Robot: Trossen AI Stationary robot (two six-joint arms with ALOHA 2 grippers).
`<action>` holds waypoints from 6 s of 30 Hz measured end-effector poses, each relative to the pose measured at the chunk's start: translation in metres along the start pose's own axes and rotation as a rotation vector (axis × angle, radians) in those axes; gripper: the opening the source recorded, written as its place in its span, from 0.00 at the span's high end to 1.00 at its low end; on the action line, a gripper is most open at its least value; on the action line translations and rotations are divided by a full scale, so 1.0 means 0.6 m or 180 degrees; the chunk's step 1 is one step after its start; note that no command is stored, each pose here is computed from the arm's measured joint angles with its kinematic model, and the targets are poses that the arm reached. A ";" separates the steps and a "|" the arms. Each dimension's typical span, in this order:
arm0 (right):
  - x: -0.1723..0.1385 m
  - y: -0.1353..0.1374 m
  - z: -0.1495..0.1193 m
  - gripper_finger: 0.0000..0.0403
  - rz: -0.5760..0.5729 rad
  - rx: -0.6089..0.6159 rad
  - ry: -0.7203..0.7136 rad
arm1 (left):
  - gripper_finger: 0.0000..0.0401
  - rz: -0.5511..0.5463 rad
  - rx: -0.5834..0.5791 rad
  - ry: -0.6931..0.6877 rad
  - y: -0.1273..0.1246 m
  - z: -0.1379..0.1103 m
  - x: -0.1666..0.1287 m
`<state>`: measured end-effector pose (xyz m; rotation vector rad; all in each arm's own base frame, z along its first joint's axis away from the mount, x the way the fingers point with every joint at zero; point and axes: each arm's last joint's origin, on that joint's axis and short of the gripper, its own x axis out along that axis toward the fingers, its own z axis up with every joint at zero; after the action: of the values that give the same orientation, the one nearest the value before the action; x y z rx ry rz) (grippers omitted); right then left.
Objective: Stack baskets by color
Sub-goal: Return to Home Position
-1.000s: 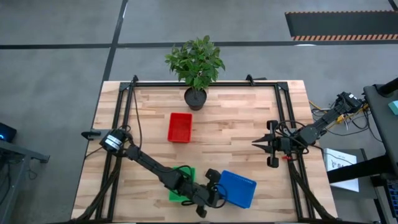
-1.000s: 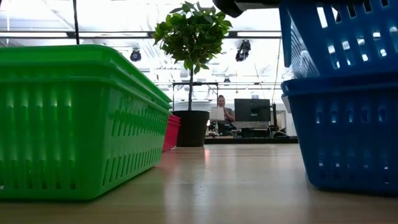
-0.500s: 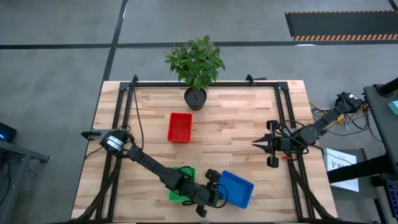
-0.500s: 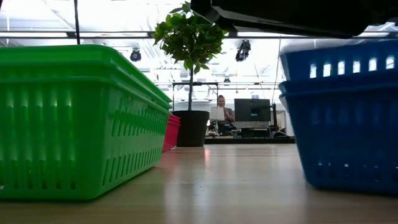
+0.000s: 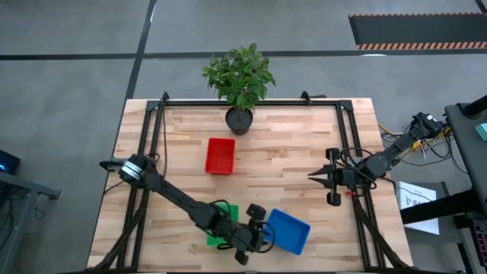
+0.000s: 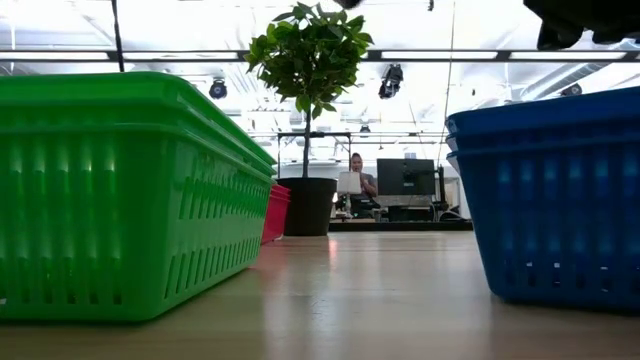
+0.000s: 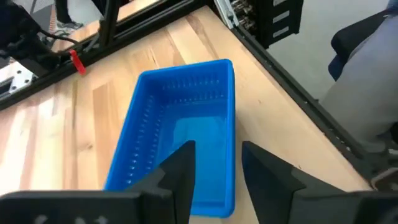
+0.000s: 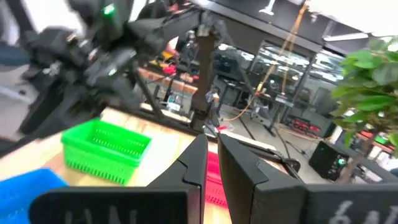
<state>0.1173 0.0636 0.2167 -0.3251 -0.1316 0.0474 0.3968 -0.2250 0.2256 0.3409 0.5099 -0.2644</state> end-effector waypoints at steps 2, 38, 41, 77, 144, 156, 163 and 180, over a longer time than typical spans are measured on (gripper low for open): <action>0.000 0.002 -0.001 0.92 0.0090 -0.0065 -0.0003 | 0.74 -0.0002 0.0067 -0.0024 0.006 0.001 -0.019; -0.021 -0.053 -0.011 0.92 -0.0236 -0.0164 -0.0090 | 0.98 0.1103 -0.0567 -0.1781 0.147 -0.343 -0.383; -0.031 -0.054 -0.012 0.92 -0.0190 -0.0129 -0.0231 | 0.98 0.1116 -0.0575 -0.1815 0.143 -0.359 -0.388; -0.049 -0.060 -0.074 0.92 -0.0669 0.0000 0.0102 | 0.98 0.1461 -0.0693 -0.1821 0.142 -0.387 -0.396; -0.049 -0.060 -0.076 0.92 -0.0667 0.0160 0.0098 | 0.98 0.0932 -0.0206 0.0560 0.104 -0.500 -0.278; -0.049 -0.060 -0.076 0.92 -0.0666 0.0161 0.0098 | 0.98 0.0951 -0.0161 0.0524 0.108 -0.487 -0.274; -0.049 -0.060 -0.076 0.92 -0.0667 0.0159 0.0098 | 0.98 0.0969 -0.0173 0.0463 0.110 -0.479 -0.272; -0.049 -0.060 -0.076 0.92 -0.0666 0.0159 0.0098 | 0.98 0.0972 -0.0192 0.0443 0.110 -0.478 -0.272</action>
<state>0.0951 0.0133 0.1821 -0.2606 -0.1331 -0.1610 0.1581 -0.0292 0.0913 0.3747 0.5934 0.0711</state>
